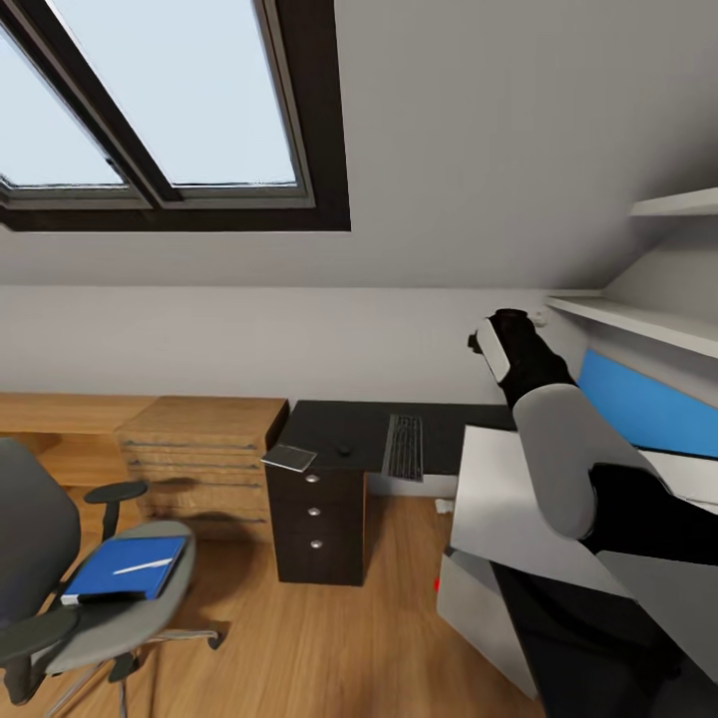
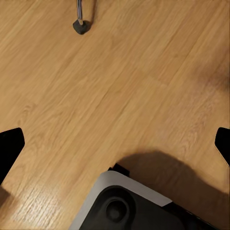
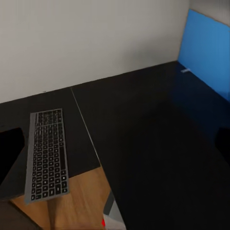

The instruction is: In the bedroom, organize the workspace by keeping the computer under the desk, ensuring the monitor is on the desk, placing the keyboard on the desk next to the monitor, placing the mouse on the desk next to the keyboard, moving the folder from the swivel chair onto the desk next to the mouse, stacking the notebook on top of the folder with the pen on top of the notebook, and positioning the swivel chair next to the desk.

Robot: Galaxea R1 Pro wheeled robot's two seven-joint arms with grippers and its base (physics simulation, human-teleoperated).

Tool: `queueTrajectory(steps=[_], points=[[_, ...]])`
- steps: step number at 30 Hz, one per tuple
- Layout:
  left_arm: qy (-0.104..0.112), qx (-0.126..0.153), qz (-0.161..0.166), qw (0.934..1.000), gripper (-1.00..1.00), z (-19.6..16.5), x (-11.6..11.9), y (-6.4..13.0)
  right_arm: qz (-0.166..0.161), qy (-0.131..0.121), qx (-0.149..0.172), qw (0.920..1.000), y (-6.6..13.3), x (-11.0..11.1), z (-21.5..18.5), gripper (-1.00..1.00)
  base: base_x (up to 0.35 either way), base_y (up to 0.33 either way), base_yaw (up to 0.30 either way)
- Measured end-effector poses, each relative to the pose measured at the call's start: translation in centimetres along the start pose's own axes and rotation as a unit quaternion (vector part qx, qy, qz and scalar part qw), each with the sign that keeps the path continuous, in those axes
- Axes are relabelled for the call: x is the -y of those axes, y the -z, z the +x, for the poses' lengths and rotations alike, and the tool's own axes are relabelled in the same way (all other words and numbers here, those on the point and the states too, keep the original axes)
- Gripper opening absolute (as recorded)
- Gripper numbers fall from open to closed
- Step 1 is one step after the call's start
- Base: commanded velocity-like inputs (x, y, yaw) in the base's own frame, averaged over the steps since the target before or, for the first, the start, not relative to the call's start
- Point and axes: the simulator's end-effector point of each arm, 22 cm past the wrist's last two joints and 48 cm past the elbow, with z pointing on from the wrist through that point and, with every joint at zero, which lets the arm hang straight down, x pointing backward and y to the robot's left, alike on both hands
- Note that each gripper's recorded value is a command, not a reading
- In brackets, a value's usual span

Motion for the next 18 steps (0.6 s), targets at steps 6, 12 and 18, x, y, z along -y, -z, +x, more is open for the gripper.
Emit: queueTrajectory(steps=[6,12,18], points=[[0.0,0.0,0.0,1.0,1.0,0.0,0.0,0.0,0.01,0.011,-0.025,0.9996,-1.4,1.0,2.2,1.0,0.091,0.0,0.0],[0.0,0.0,0.0,1.0,1.0,0.0,0.0,0.0,0.012,0.015,-0.035,0.9992,-1.8,1.4,3.0,1.0,0.016,0.0,0.0],[0.0,0.0,0.0,1.0,1.0,0.0,0.0,0.0,0.014,0.021,-0.05,0.9984,-2.2,1.6,4.3,1.0,0.002,0.0,0.0]])
